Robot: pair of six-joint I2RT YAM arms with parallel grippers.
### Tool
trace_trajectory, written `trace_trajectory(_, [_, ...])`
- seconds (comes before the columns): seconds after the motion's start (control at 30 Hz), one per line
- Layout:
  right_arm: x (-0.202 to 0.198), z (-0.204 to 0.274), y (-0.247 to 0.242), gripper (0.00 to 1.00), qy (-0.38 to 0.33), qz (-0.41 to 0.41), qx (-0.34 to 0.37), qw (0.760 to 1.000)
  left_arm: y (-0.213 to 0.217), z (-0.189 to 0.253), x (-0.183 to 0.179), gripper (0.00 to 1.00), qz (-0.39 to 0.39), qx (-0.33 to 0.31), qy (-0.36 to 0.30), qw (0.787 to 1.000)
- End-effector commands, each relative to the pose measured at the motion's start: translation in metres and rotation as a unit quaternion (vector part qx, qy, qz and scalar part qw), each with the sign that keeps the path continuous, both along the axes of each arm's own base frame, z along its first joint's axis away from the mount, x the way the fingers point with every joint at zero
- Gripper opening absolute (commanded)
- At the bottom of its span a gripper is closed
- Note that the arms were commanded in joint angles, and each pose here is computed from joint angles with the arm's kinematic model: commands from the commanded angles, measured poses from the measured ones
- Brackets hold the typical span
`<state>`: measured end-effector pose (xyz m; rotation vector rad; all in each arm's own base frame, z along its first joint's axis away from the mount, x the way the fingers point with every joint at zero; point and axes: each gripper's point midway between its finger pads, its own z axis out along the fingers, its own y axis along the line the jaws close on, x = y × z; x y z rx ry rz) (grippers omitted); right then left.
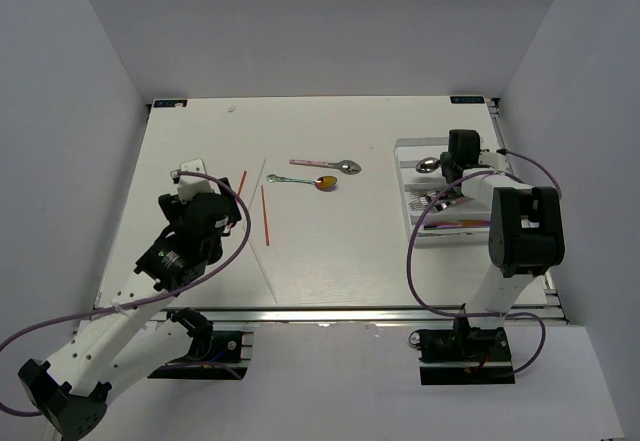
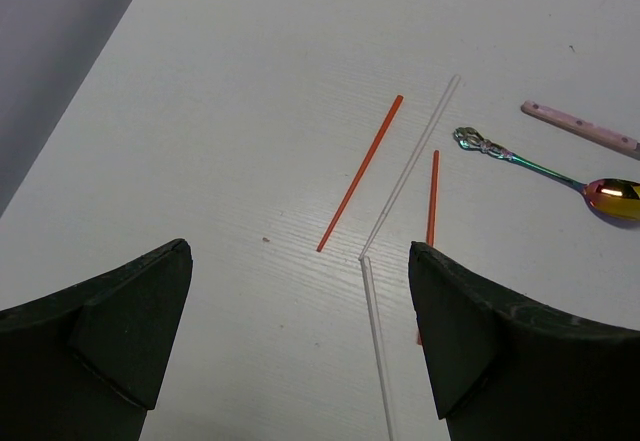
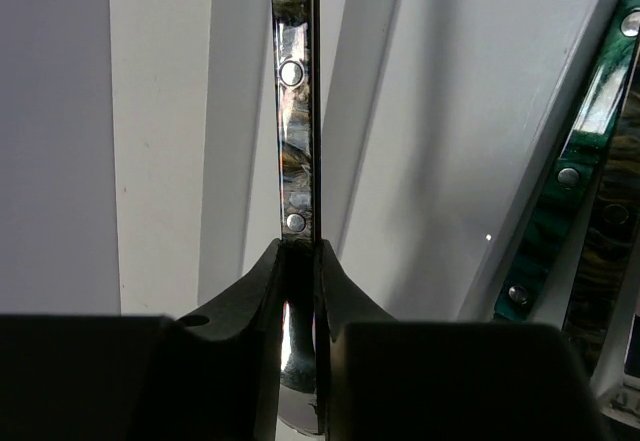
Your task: Sort the eating utensils into containers
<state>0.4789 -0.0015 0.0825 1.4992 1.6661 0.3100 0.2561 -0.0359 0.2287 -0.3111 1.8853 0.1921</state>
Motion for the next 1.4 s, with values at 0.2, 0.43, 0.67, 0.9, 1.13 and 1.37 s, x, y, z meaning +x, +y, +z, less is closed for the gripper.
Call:
trace_trajectory(0.2, [0.029, 0.036, 0.004, 0.75, -0.073, 0.011, 0.024, 0.997, -0.001, 0.001, 0.002, 0.98, -0.002, -0.003, -0.003, 1.000])
trace_trajectory(0.43, [0.029, 0.143, 0.065, 0.89, -0.201, 0.194, -0.103, 0.955, 0.002, -0.002, 0.006, 0.98, 0.007, -0.007, 0.004, 1.000])
trace_trajectory(0.67, [0.089, 0.111, 0.253, 0.89, -0.100, 0.674, -0.312, 0.663, 0.014, -0.012, 0.015, 0.98, 0.026, -0.017, 0.026, 0.999])
trace_trajectory(0.9, [0.053, 0.046, 0.318, 0.89, -0.099, 0.785, -0.467, 0.395, 0.014, -0.014, 0.015, 0.98, 0.021, -0.015, 0.026, 0.999])
trace_trajectory(1.13, [0.047, 0.025, 0.338, 0.80, -0.121, 0.809, -0.441, 0.368, 0.012, -0.017, 0.017, 0.98, 0.017, -0.012, 0.035, 0.999])
trace_trajectory(1.37, [0.031, -0.018, 0.330, 0.65, -0.088, 0.839, -0.426, 0.328, 0.011, -0.016, 0.017, 0.98, 0.014, -0.014, 0.032, 0.999])
